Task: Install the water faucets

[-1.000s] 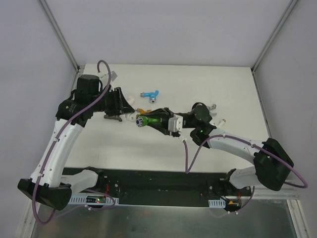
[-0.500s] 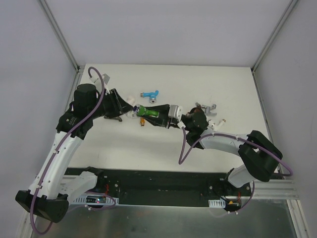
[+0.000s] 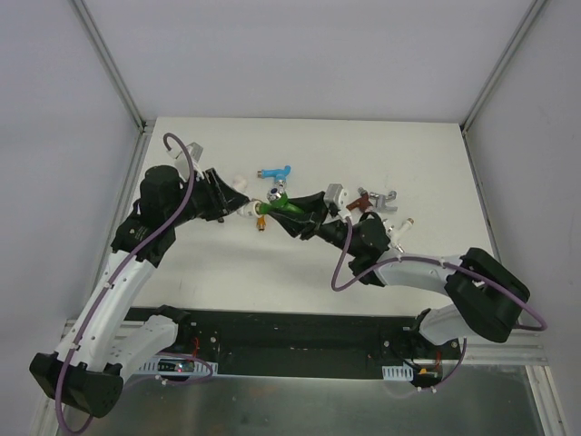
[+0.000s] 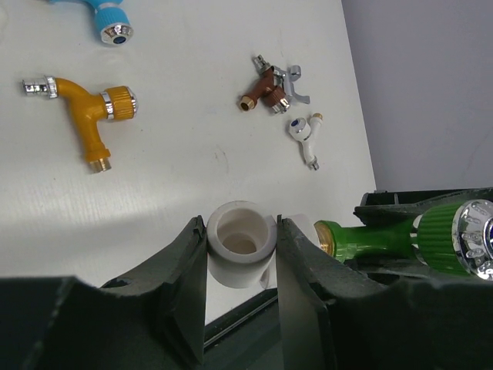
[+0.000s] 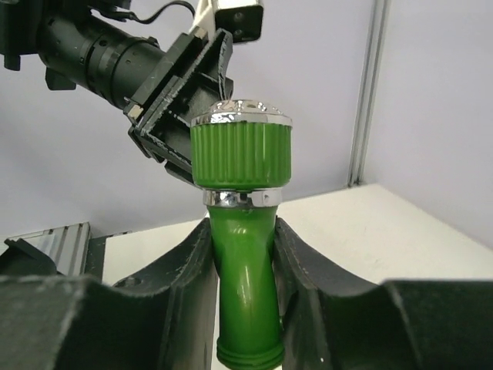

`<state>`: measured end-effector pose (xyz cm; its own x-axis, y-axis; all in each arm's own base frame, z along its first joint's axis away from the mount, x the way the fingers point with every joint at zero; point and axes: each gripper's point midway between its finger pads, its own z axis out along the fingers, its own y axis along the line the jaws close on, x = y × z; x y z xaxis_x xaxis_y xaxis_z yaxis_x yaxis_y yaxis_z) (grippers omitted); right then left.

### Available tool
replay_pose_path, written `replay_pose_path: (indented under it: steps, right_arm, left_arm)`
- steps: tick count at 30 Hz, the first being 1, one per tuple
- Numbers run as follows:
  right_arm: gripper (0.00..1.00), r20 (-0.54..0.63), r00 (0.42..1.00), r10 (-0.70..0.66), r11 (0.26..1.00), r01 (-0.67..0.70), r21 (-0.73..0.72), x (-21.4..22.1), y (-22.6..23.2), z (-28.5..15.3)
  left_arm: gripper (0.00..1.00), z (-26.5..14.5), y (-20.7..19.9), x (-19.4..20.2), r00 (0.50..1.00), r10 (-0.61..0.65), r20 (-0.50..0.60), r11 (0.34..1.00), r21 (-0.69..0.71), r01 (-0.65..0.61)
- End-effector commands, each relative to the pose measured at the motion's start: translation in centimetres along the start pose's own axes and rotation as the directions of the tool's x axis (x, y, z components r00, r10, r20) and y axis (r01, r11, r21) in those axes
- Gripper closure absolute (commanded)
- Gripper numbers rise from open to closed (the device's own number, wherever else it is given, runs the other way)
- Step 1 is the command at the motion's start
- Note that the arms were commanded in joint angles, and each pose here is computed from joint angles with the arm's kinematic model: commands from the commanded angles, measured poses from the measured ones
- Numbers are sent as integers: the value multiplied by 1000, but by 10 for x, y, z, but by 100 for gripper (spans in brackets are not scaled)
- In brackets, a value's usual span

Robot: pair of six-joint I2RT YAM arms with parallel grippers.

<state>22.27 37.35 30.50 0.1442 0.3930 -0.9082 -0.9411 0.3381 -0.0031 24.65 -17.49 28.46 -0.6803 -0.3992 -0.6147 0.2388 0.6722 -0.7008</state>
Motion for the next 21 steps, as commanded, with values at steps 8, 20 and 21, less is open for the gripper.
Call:
replay_pose_path:
  steps: [8,20,21]
  right_arm:
    - [100,-201,974,107,994,-99,46,27,4,-26]
    - [100,-356,934,39,999,-48,-17,35,13,-35]
    - [100,-357,933,38,999,-45,-11,34,11,-35]
  left_arm:
    - [100,-7,-47,-8,990,102,92,966,227,-121]
    - [100,5,-55,15,939,327,109,923,178,-342]
    - [100,5,-55,15,935,336,111,921,170,-351]
